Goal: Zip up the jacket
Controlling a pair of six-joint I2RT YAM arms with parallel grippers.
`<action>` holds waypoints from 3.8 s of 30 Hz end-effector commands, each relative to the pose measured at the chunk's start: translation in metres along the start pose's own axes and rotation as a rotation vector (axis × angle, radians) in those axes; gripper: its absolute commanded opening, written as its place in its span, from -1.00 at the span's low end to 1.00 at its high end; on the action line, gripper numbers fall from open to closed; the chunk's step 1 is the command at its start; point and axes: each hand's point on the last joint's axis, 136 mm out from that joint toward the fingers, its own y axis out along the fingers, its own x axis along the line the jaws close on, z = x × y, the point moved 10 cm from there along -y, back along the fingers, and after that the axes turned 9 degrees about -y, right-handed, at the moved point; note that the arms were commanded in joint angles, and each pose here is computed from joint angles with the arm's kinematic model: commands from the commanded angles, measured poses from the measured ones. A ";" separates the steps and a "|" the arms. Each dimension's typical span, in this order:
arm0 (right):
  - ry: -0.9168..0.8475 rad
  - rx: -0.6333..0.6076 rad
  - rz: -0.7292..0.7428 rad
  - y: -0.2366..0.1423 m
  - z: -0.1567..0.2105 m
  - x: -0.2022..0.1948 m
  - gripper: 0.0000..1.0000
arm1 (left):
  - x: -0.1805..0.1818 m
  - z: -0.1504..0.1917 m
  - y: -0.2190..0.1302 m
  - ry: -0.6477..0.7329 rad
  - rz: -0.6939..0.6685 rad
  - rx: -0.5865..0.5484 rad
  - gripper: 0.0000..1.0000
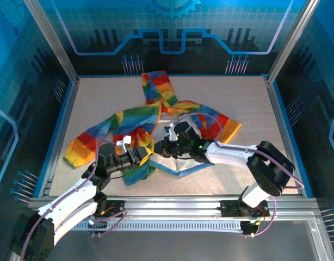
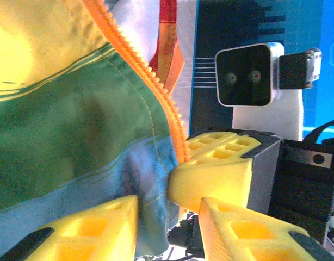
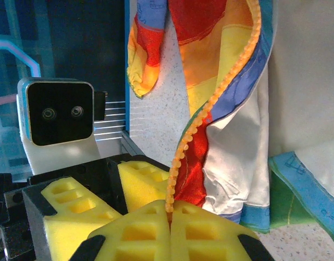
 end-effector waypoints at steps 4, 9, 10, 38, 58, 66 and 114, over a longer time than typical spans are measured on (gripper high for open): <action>0.033 -0.007 -0.032 0.005 0.000 -0.006 -1.00 | -0.010 0.002 0.000 0.021 0.082 0.037 -0.48; 0.056 -0.010 -0.043 0.006 0.001 -0.009 -1.00 | -0.011 0.001 0.001 0.020 0.091 0.041 -0.91; 0.062 -0.013 -0.045 0.006 0.002 -0.010 -1.00 | -0.011 0.002 0.001 0.023 0.090 0.039 -1.00; 0.052 -0.005 -0.084 0.001 -0.017 -0.013 -1.00 | -0.013 0.004 -0.002 0.062 0.035 0.083 -0.71; 0.032 0.000 -0.083 0.003 -0.018 -0.010 -1.00 | -0.019 -0.001 0.008 0.050 0.070 0.137 -0.54; 0.040 -0.007 -0.084 0.003 -0.018 -0.011 -1.00 | -0.018 -0.002 0.009 0.049 0.071 0.134 -0.59; 0.087 -0.109 -0.012 0.004 -0.004 -0.005 -1.00 | 0.002 -0.003 0.007 0.033 -0.014 0.057 -0.65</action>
